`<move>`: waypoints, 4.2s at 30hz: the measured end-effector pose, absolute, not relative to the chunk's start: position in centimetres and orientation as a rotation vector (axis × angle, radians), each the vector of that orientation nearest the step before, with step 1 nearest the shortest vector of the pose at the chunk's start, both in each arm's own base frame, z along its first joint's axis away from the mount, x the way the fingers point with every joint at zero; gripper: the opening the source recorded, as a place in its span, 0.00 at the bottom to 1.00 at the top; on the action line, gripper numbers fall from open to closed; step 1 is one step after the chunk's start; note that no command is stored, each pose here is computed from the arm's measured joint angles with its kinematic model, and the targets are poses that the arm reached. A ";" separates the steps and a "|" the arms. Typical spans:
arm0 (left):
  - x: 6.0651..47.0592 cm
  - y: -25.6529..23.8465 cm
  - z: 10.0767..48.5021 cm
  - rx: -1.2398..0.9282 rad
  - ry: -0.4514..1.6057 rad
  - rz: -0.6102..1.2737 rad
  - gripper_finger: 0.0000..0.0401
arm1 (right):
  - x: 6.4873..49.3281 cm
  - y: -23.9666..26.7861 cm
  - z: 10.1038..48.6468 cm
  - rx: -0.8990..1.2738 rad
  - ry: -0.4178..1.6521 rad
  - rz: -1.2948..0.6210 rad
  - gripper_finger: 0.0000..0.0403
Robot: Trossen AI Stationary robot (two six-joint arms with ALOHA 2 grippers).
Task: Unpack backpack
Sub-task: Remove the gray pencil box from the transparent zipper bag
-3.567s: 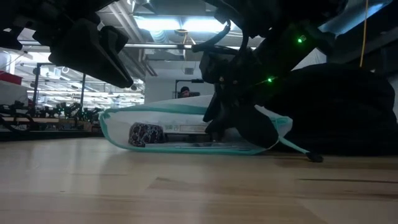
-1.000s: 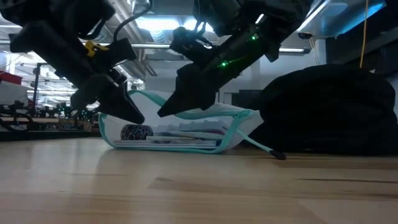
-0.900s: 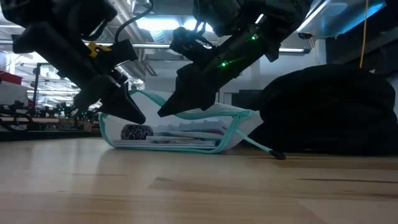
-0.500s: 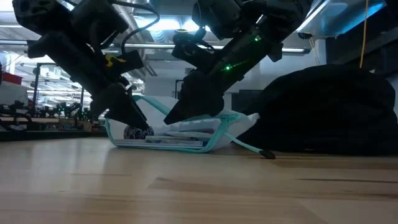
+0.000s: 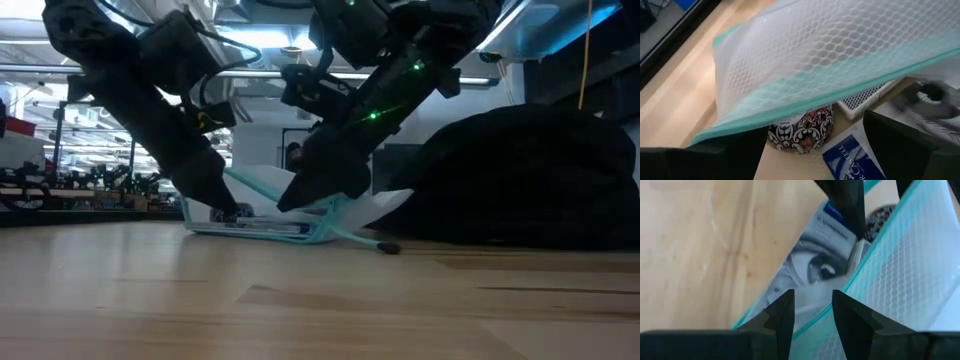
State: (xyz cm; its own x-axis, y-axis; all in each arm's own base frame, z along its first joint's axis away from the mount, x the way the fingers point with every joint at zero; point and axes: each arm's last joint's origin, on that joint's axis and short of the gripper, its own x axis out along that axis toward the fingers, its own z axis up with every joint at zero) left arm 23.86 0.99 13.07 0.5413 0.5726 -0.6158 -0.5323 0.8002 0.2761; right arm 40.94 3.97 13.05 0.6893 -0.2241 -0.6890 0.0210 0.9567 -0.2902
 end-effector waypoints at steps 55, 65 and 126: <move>23.9 -1.1 11.5 0.044 0.841 0.524 0.77 | 37.4 10.5 12.5 -0.218 0.977 -0.198 0.26; 23.5 -3.1 11.3 0.004 0.867 0.438 0.77 | 37.4 10.5 12.5 -0.221 0.975 -0.197 0.26; 20.9 -12.2 12.7 0.122 0.799 -0.092 0.00 | 39.4 15.5 10.8 0.089 0.719 0.045 0.00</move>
State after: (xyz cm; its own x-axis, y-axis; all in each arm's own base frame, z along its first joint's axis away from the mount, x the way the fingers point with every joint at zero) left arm 20.89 -12.19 12.71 0.6937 -0.0360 -0.7194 0.1285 0.9889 0.0744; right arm 39.37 15.50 10.78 0.7514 0.0713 -0.6560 -0.0102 0.9953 0.0965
